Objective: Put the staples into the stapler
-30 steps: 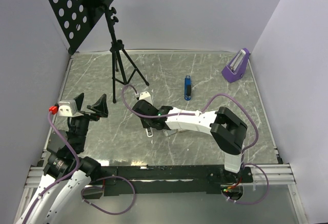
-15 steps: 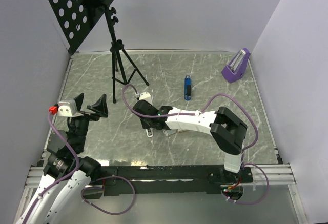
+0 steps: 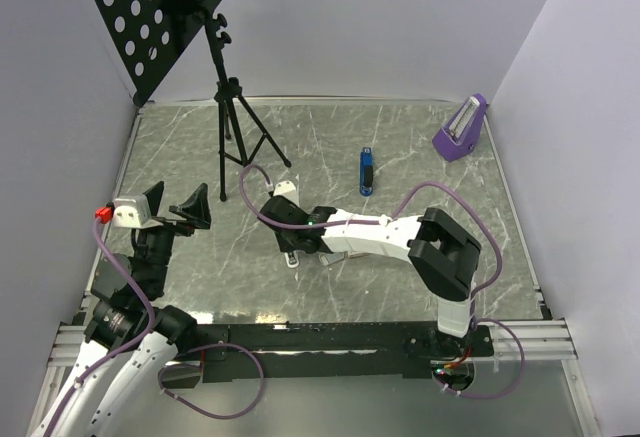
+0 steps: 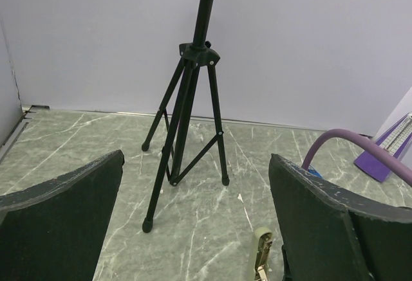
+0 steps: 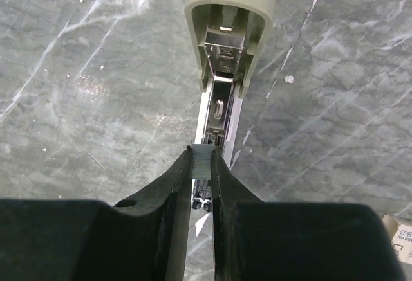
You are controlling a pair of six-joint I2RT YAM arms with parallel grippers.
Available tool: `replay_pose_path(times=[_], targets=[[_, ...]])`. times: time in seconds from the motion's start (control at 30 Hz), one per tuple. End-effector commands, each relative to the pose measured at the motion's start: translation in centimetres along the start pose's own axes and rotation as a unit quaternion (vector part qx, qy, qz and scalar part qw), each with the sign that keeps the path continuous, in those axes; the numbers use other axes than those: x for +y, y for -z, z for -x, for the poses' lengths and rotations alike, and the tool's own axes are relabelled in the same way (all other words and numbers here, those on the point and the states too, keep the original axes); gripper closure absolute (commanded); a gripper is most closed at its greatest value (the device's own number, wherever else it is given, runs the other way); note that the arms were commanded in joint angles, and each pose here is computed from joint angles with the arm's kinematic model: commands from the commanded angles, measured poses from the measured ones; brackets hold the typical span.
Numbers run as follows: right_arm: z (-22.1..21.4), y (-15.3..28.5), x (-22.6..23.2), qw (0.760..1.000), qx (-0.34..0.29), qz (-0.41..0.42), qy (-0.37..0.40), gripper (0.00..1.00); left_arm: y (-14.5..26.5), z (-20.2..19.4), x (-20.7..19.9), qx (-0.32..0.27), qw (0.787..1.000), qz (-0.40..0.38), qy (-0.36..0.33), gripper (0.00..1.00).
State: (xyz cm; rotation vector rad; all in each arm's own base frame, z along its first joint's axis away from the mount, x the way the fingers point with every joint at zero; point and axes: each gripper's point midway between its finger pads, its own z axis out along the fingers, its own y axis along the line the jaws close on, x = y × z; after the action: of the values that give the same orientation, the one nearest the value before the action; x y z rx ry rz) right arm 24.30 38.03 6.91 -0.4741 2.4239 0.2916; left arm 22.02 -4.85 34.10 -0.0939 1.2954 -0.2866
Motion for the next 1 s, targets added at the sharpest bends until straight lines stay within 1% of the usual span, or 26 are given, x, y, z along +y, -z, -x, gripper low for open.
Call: replay_pose_path(times=[0.0, 0.63, 0.73, 0.97], targets=[[-0.8, -0.8, -0.6, 1.0, 0.012, -0.013, -0.002, 0.9, 0.0, 1.6, -0.2, -0.024, 1.0, -0.002, 0.015, 0.01], [-1.4, -1.3, -0.8, 1.0, 0.024, -0.01, -0.008, 0.91, 0.1, 1.7, -0.1, -0.025, 1.0, -0.001, 0.015, 0.01], [-1.2, -1.0, -0.6, 1.0, 0.019, -0.004, -0.01, 0.91, 0.1, 1.7, -0.1, -0.026, 1.0, -0.001, 0.015, 0.01], [0.5, 0.3, -0.8, 1.0, -0.018, 0.0, -0.021, 0.91, 0.1, 1.7, -0.1, -0.026, 1.0, -0.002, 0.015, 0.01]])
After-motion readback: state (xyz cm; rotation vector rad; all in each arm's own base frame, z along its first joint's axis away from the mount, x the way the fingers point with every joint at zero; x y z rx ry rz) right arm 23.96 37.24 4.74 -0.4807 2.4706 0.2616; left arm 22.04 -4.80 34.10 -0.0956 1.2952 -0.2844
